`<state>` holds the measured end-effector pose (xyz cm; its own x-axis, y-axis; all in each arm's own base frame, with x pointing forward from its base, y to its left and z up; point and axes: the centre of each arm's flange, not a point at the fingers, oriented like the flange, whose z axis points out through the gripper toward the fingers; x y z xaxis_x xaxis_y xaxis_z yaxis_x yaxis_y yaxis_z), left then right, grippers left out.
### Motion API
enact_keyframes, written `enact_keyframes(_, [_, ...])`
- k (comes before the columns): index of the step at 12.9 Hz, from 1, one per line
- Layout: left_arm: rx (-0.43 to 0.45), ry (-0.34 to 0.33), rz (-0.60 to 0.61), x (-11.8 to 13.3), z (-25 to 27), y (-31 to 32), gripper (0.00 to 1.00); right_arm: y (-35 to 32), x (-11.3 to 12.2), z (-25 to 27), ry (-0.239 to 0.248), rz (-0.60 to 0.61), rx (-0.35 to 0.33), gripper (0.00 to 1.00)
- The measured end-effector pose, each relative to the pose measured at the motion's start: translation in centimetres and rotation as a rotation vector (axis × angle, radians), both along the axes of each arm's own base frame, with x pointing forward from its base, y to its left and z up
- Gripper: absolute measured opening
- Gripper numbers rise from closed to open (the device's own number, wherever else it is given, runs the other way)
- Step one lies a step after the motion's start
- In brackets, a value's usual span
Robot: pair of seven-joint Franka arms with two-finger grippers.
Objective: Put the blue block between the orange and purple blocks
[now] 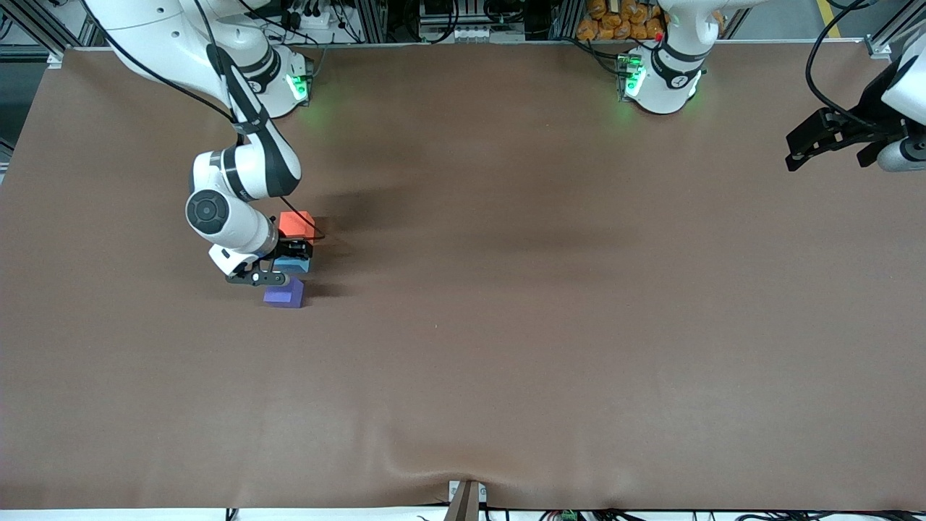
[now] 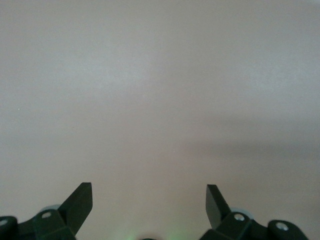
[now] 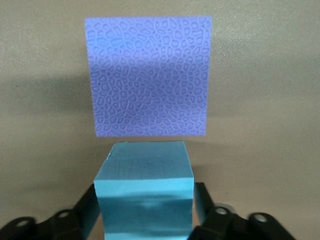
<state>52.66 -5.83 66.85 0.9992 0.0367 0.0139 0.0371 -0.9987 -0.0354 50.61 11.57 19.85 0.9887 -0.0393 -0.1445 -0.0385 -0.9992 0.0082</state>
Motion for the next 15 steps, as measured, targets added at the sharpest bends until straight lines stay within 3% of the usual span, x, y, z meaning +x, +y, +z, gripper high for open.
enact_keyframes(1, [0.000, 0.002, -0.001, 0.0, -0.1, 0.0, 1.00, 0.0, 0.1, 0.1, -0.003, 0.000, 0.001, 0.98])
enact_keyframes(4, [0.001, 0.008, -0.001, 0.0, -0.4, -0.1, 1.00, 0.6, 1.6, 2.4, 0.034, 0.005, 0.000, 1.00])
enact_keyframes(7, [0.001, 0.008, -0.001, 0.0, -0.4, -0.1, 1.00, 1.5, 6.3, 11.1, 0.074, 0.009, 0.006, 1.00])
enact_keyframes(11, [0.001, 0.007, -0.003, 0.0, -0.4, -0.1, 1.00, 0.2, 11.9, 24.9, -0.024, -0.019, 0.032, 1.00])
enact_keyframes(15, [0.001, 0.007, -0.013, 0.0, -0.4, -0.7, 1.00, -6.1, 13.6, 31.2, -0.037, -0.106, 0.031, 1.00])
